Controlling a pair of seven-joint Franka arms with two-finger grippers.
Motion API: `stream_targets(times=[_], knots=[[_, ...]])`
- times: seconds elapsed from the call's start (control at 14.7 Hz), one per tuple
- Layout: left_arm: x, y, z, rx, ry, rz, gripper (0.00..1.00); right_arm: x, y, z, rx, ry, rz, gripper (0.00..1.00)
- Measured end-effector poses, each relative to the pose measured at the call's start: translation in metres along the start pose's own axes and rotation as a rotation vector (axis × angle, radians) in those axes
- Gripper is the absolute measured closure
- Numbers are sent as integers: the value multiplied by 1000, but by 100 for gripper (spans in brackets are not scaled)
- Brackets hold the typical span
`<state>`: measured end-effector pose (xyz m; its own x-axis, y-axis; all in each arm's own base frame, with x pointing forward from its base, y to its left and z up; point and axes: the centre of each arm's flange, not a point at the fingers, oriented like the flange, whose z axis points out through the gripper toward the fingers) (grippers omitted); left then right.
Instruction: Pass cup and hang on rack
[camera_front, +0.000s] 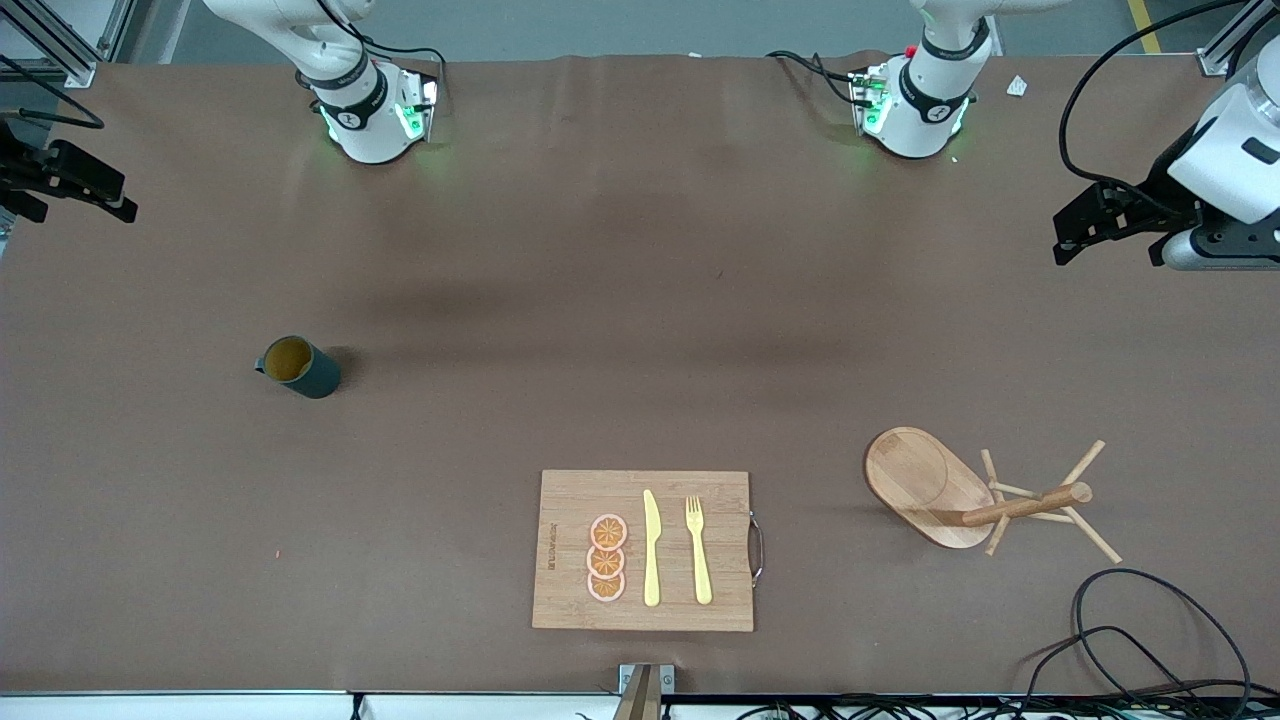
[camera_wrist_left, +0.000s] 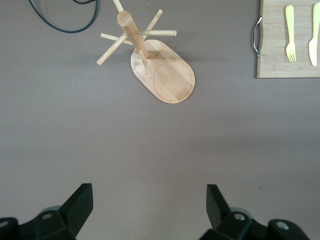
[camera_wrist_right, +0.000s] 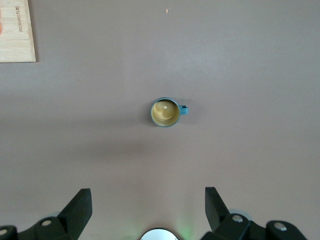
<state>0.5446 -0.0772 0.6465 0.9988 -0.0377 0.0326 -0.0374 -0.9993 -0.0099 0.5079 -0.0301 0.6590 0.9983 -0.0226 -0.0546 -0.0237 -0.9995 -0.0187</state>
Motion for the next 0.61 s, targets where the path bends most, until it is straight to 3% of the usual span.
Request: stream_targets(times=[0.61], knots=[[0,1,0,0,0,1,0,-1,-1,-2,0,3,-1,0]])
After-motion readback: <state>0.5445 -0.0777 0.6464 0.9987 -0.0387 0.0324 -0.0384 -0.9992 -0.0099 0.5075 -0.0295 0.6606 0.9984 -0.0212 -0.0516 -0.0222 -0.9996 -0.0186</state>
